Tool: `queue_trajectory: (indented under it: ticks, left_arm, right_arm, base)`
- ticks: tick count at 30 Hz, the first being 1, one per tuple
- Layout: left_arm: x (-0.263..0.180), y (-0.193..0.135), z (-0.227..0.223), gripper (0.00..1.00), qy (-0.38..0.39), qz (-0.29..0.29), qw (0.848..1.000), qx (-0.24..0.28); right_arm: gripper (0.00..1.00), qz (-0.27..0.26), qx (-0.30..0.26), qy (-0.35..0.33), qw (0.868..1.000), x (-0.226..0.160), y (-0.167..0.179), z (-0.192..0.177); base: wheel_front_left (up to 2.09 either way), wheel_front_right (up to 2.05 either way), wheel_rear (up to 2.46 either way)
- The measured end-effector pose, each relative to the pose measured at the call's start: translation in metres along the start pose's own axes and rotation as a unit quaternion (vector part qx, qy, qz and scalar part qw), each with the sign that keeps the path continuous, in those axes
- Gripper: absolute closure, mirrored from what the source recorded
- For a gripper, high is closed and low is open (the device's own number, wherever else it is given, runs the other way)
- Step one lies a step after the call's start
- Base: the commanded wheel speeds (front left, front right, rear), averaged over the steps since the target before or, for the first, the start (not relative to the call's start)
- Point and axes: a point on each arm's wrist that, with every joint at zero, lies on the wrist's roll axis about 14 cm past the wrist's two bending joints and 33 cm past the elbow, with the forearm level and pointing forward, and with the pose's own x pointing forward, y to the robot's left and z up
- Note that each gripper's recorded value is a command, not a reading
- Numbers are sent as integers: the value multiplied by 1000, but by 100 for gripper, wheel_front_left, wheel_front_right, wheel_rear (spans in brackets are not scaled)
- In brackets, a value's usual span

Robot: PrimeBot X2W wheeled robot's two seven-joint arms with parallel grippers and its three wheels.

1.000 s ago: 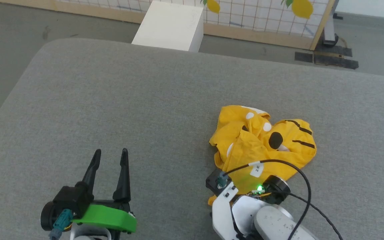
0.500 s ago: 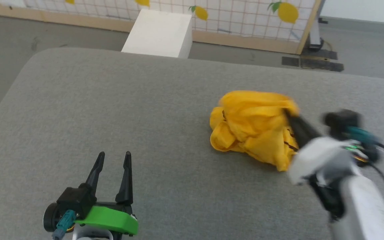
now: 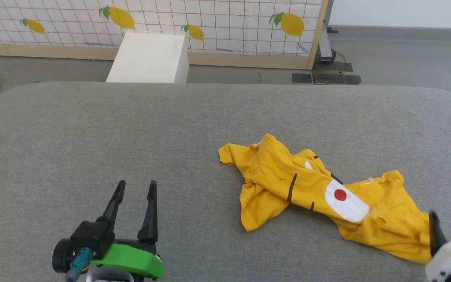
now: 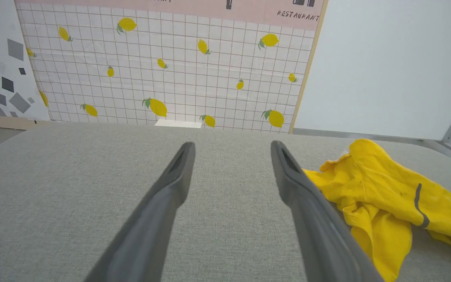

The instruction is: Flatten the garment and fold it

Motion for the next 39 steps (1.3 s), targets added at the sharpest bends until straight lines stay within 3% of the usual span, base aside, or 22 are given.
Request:
queue_trajectory:
  ticks: [4,8,12,17,26,27,29,33,36,39]
  left_arm:
    - [2,-6,-6,0,8,-10,1000,-4]
    - [4,-26,-24,0,35,-36,998,-34]
    - [13,-74,-54,0,96,-105,988,-59]
    - [28,-122,-79,0,177,-170,966,-75]
    - [15,-142,-146,0,373,-165,911,-65]
    - [11,-144,-152,52,391,-167,903,-60]
    - [12,-146,-154,100,405,-168,897,-52]
    - [22,-137,-144,100,393,-153,906,-35]
    - [38,-118,-120,100,345,-116,931,-40]
    - [45,-78,-94,100,286,-44,956,-53]
  right_arm:
    - [0,54,-16,-114,992,-2,39,45]
    - [0,107,-18,-151,983,-8,75,53]
    - [0,124,-16,-151,981,-10,86,49]
    - [0,126,-12,-139,982,-11,87,41]
    - [0,106,-1,-122,987,-12,73,29]
    - [0,103,-1,-120,987,-12,71,27]
    - [0,99,-1,-116,988,-12,68,25]
    - [0,101,0,-110,989,-10,70,21]
    - [0,110,0,-109,988,-9,75,21]
    - [0,122,0,-112,986,-8,84,23]
  base:
    - [0,0,0]
    - [0,0,0]
    - [0,0,0]
    - [0,0,0]
    - [0,0,0]
    - [0,0,0]
    - [0,0,0]
    - [0,0,0]
    - [0,0,0]
    - [0,0,0]
